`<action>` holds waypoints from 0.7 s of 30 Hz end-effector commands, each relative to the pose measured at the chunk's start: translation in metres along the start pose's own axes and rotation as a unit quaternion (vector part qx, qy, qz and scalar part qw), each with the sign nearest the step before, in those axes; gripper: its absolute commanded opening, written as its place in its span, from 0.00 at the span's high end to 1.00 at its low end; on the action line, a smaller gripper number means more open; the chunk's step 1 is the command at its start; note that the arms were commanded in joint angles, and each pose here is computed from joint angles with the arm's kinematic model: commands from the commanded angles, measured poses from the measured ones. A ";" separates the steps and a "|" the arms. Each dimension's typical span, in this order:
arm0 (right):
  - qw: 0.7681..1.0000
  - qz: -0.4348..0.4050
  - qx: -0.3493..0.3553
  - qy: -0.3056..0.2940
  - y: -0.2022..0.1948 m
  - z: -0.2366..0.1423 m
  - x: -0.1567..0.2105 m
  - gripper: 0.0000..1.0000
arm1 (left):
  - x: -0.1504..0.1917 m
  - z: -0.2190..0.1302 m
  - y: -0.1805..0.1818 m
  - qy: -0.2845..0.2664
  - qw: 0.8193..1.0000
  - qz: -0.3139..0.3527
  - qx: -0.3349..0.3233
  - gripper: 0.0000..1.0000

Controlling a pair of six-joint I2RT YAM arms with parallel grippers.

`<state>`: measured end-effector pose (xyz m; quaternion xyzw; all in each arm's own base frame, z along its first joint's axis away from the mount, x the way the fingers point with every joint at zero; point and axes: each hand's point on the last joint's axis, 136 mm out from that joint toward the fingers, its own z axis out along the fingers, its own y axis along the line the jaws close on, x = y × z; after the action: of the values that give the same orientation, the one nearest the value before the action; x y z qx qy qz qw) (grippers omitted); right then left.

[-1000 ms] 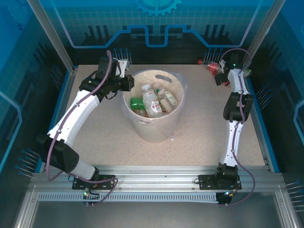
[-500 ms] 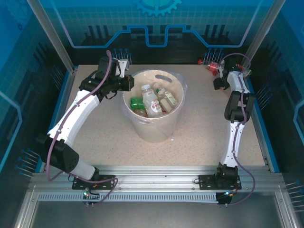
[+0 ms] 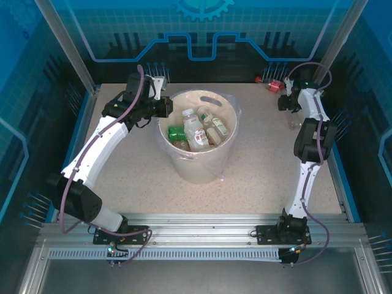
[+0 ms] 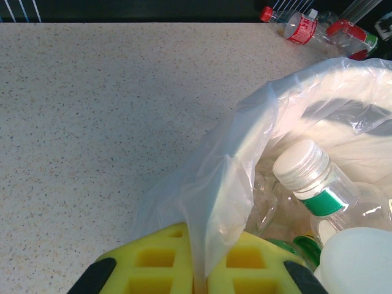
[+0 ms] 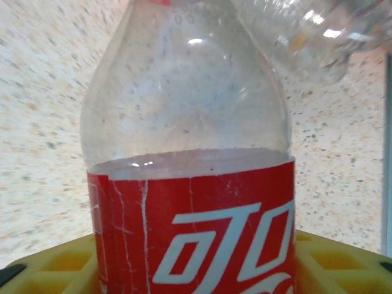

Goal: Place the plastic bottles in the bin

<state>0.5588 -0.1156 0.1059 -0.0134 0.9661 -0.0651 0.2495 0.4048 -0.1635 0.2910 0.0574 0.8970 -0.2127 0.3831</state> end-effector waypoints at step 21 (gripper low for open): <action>0.864 -0.105 -0.334 -0.362 0.230 -0.414 -0.051 0.44 | 0.032 0.005 -0.006 0.055 0.997 -0.040 0.027 1.00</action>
<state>0.4254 0.1336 0.4438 -0.1912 0.7893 0.1908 0.5515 0.4040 -0.1633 0.2917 0.0575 0.8967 -0.2131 0.3838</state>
